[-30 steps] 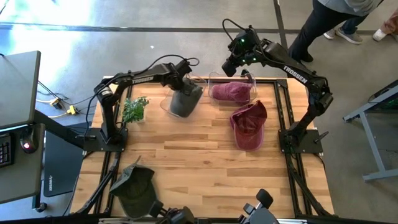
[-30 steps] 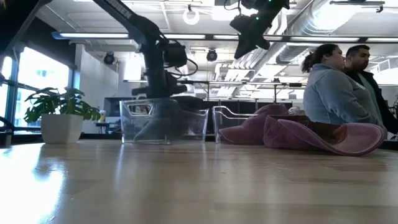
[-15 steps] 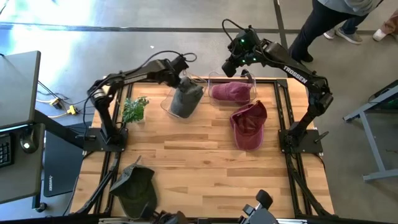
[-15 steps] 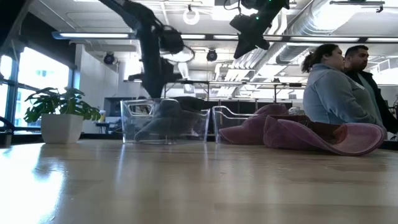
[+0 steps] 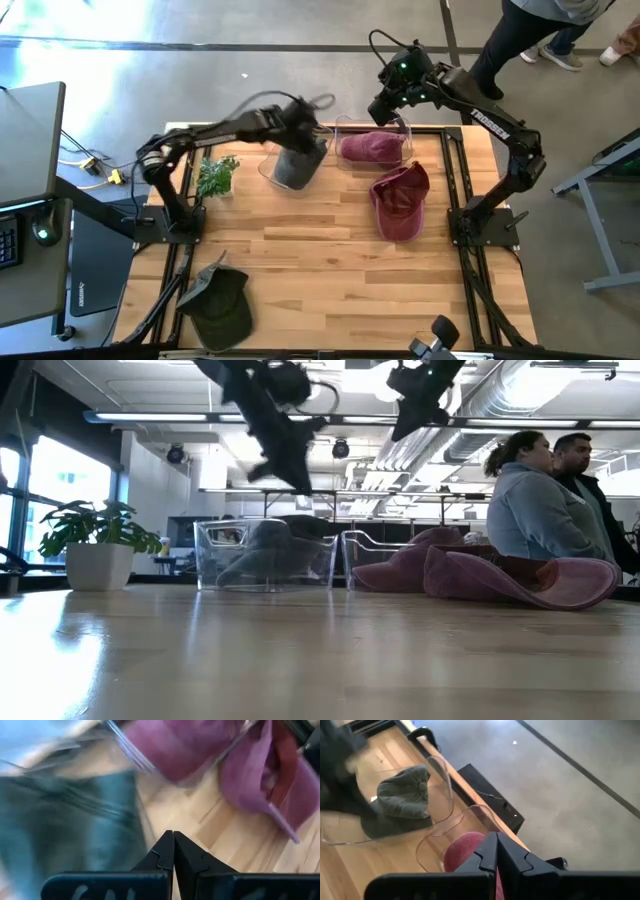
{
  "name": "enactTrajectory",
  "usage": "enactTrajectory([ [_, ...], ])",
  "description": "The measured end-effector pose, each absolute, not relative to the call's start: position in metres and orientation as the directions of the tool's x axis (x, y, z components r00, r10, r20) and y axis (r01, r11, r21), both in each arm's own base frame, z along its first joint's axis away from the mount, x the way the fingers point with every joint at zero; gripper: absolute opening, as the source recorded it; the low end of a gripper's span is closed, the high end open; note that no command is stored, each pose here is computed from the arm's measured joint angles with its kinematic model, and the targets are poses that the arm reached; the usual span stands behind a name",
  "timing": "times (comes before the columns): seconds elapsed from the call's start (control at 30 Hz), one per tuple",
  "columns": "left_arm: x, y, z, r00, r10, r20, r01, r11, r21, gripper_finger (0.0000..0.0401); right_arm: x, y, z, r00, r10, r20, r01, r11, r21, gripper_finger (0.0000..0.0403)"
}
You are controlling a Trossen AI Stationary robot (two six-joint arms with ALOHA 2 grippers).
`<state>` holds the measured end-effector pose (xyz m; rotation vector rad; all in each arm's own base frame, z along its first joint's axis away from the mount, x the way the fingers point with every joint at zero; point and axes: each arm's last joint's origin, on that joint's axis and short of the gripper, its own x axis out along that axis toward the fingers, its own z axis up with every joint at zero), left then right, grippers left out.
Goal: Pick & Place hat
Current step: Put the right black cap into the left transparent bin, then adjust the left transparent bin
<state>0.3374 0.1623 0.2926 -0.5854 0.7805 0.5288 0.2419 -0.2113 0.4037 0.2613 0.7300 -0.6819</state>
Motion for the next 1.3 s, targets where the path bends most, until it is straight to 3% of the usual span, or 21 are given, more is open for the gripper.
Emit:
enactTrajectory([
  [0.13,0.357,0.162,0.271,0.593,0.226,-0.773,-0.656,0.692,-0.302,0.0,0.233,-0.204,0.413,0.546,-0.501,-0.671,0.668,0.744,-0.012,0.0],
  [0.27,0.359,0.167,0.247,0.47,0.288,-0.835,-0.744,0.638,-0.199,0.0,0.224,-0.197,0.423,0.546,-0.532,-0.647,0.692,0.722,-0.009,0.0],
  [0.43,0.362,0.172,0.234,0.404,0.347,-0.847,-0.777,0.618,-0.117,0.0,0.216,-0.191,0.432,0.536,-0.571,-0.622,0.713,0.701,-0.029,0.0],
  [0.83,0.37,0.19,0.209,0.345,0.435,-0.831,-0.805,0.592,-0.024,0.0,0.213,-0.189,0.433,0.528,-0.581,-0.62,0.72,0.693,-0.036,0.0],
  [0.93,0.361,0.188,0.221,0.357,0.389,-0.849,-0.786,0.616,-0.048,0.0,0.213,-0.189,0.433,0.528,-0.581,-0.62,0.72,0.693,-0.036,0.0],
  [1.1,0.33,0.166,0.268,0.376,0.251,-0.892,-0.658,0.75,-0.067,0.0,0.213,-0.189,0.433,0.531,-0.578,-0.62,0.717,0.696,-0.035,0.0],
  [1.3,0.296,0.127,0.297,0.331,-0.02,-0.943,-0.269,0.956,-0.114,0.0001,0.214,-0.189,0.433,0.549,-0.559,-0.621,0.701,0.713,-0.021,0.0],
])
